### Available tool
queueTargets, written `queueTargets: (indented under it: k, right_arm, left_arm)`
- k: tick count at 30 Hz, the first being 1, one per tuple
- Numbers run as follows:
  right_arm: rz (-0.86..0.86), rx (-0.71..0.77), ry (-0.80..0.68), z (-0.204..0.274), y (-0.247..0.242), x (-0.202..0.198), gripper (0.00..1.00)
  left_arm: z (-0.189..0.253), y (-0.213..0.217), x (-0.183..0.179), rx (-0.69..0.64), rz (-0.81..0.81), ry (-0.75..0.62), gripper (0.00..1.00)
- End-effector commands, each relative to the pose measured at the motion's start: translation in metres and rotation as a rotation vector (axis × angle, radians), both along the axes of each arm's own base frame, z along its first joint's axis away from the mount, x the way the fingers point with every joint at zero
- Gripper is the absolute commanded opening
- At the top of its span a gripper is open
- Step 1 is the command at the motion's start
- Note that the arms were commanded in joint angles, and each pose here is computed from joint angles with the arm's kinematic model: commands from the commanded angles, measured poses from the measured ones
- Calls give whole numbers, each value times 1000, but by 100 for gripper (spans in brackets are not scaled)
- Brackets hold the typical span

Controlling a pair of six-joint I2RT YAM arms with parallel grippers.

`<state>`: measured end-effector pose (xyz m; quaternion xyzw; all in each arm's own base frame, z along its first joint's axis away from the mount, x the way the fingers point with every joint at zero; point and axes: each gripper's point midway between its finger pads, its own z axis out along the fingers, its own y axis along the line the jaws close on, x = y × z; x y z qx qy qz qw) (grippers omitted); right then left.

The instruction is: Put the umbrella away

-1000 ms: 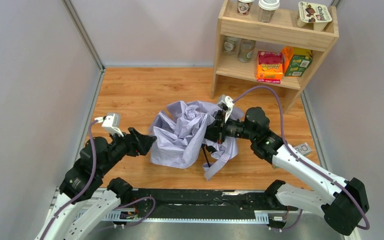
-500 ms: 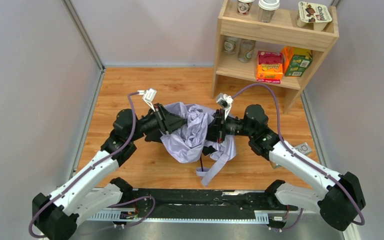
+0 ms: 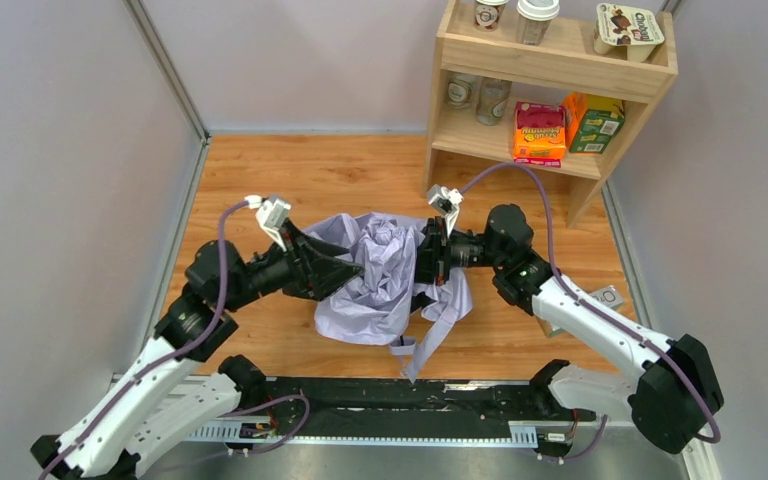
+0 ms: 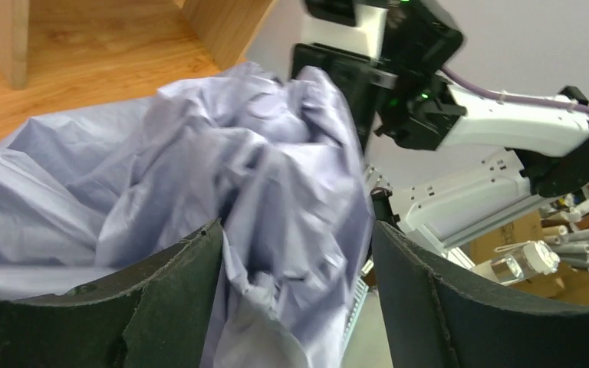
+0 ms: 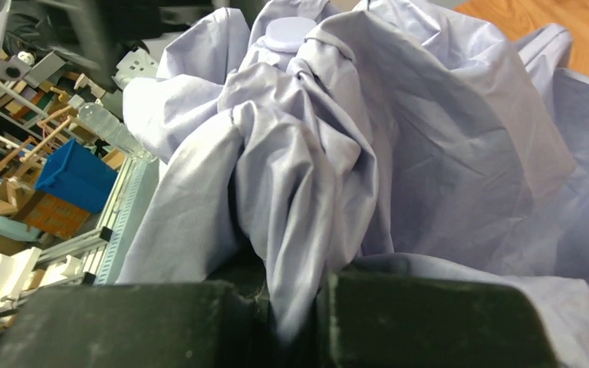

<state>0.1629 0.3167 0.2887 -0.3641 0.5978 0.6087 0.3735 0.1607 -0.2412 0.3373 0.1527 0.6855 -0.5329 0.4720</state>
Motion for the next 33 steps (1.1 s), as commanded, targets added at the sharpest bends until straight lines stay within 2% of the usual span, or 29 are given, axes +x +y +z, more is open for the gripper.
queueTargets:
  k: [1, 7, 15, 17, 20, 24, 28, 31, 33]
  right_arm:
    - [64, 12, 0, 18, -1, 1, 0]
    - [65, 8, -12, 19, -3, -1, 0]
    - [64, 12, -15, 25, -1, 2, 0]
    - [85, 18, -13, 27, 0, -1, 0]
    - [99, 14, -10, 27, 1, -1, 0]
    - [113, 15, -4, 28, 1, -2, 0]
    - [117, -11, 6, 23, 3, -2, 0]
    - [129, -36, 4, 20, 7, -5, 0]
    - [142, -40, -10, 20, 9, -9, 0]
  left_arm:
    - [-5, 35, -15, 138, 85, -73, 79]
    - [-6, 58, -16, 183, 188, -22, 80]
    - [-29, 76, -24, 109, 283, 124, 80]
    - [-31, 66, -24, 81, 239, 96, 80]
    - [-9, 42, -18, -30, 145, -42, 80]
    - [2, 14, -5, -39, 55, -132, 80]
    - [40, -5, -12, -153, -62, -246, 80]
    - [46, -8, -7, -199, -57, -252, 80]
    - [37, -19, -1, -159, -87, -210, 80]
